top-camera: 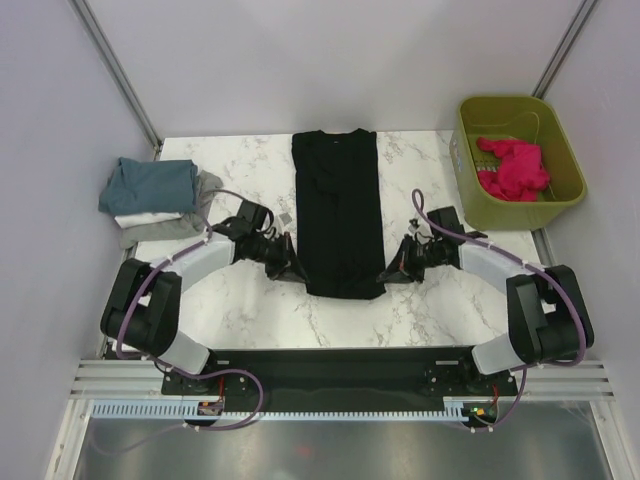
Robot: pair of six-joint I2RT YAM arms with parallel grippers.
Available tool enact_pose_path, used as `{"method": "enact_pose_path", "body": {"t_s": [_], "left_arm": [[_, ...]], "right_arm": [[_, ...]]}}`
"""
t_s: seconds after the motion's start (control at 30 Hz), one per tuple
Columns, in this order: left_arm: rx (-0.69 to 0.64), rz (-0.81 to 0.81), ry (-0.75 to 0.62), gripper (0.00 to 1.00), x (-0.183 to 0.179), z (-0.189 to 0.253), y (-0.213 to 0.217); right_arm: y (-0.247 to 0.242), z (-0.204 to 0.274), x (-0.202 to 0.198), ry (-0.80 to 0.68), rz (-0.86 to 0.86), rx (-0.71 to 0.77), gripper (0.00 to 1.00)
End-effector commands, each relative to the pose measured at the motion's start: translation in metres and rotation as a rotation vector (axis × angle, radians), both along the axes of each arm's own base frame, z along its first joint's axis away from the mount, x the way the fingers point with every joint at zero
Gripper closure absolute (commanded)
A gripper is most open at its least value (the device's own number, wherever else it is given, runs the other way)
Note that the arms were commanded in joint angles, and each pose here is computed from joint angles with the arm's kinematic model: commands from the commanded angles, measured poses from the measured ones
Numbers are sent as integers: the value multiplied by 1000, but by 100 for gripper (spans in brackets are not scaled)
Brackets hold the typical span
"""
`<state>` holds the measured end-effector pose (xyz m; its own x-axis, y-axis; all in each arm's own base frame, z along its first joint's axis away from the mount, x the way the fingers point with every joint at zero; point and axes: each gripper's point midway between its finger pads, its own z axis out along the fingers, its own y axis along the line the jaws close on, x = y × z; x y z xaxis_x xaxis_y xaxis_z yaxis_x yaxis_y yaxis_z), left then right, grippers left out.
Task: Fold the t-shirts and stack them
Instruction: Fold the tshirt
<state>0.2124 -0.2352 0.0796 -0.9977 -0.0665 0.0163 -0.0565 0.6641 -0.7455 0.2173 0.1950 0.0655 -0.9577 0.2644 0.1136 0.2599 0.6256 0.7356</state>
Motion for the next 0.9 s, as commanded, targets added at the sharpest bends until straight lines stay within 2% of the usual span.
{"method": "enact_pose_path", "body": {"t_s": [0.0, 0.17, 0.2, 0.27, 0.3, 0.33, 0.37, 0.4, 0.43, 0.47, 0.53, 0.6, 0.73, 0.87], "left_arm": [[-20, -19, -186, 98, 35, 42, 8], [-26, 34, -256, 98, 90, 63, 16], [-38, 43, -309, 98, 110, 79, 17], [-32, 52, -313, 98, 133, 75, 17], [-42, 50, -360, 98, 150, 89, 14], [-42, 53, -366, 98, 159, 89, 13], [-36, 53, -348, 98, 170, 78, 12], [-42, 52, -388, 98, 186, 86, 9], [-39, 57, -395, 98, 196, 85, 9], [-37, 63, -397, 98, 214, 79, 8], [-28, 63, -413, 98, 232, 72, 8], [-15, 70, -429, 98, 256, 63, 7], [9, 90, -441, 98, 282, 44, 6], [61, 154, -458, 98, 302, 37, 12]], "right_arm": [[0, 52, 43, -208, 18, 18, 100], [2, 78, 92, -296, 6, 31, 100], [4, 92, 108, -341, 3, 37, 100], [3, 86, 132, -348, -2, 26, 100], [4, 99, 151, -395, -7, 30, 100], [4, 88, 165, -381, -10, 24, 100], [5, 89, 178, -408, -13, 23, 100], [7, 103, 198, -465, -13, 25, 100], [8, 89, 210, -444, -15, 18, 100], [10, 101, 230, -499, -19, 23, 100], [12, 83, 250, -486, -22, 14, 100], [15, 87, 272, -532, -25, 15, 100], [19, 56, 303, -524, -45, 12, 100], [21, 53, 316, -571, -33, 6, 100]]}}
